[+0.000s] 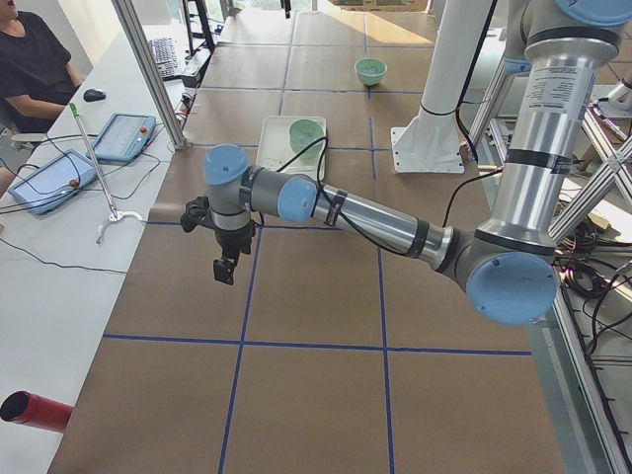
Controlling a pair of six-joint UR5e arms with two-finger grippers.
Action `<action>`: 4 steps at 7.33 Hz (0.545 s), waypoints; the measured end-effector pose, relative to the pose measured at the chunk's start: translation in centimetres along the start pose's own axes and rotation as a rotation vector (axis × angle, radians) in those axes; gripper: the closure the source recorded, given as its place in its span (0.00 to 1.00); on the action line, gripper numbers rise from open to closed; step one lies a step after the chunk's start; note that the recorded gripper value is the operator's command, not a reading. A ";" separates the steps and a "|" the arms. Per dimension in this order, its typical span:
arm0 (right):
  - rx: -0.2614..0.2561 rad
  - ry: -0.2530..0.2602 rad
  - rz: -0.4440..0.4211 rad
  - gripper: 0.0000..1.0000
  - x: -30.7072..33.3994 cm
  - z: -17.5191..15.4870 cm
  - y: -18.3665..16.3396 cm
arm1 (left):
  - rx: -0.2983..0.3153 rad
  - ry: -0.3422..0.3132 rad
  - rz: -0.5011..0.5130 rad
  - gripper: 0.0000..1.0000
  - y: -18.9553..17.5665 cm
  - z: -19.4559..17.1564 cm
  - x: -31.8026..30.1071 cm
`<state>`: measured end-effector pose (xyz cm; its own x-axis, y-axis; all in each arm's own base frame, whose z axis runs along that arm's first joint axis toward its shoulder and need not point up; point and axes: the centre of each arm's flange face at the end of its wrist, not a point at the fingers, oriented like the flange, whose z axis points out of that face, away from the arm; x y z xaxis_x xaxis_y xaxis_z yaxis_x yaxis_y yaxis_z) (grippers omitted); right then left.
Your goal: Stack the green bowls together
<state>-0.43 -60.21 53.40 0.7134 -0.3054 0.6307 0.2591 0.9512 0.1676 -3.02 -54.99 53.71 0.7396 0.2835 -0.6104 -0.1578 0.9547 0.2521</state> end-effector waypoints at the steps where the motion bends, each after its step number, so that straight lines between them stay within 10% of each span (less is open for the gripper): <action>1: 0.001 -0.042 0.029 0.00 5.1 0.1 2.0 | -0.022 0.016 -0.004 0.00 3.0 1.0 -2.6; 4: 0.024 -0.095 0.098 0.00 11.2 2.3 7.3 | -0.061 0.033 -0.052 0.00 6.8 2.8 -4.7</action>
<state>7.95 -56.59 63.44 0.6692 -0.2065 0.7138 0.1749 0.9774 0.1188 -5.74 -50.08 60.46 0.7259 0.2351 -0.6464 -0.1596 0.9717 0.1741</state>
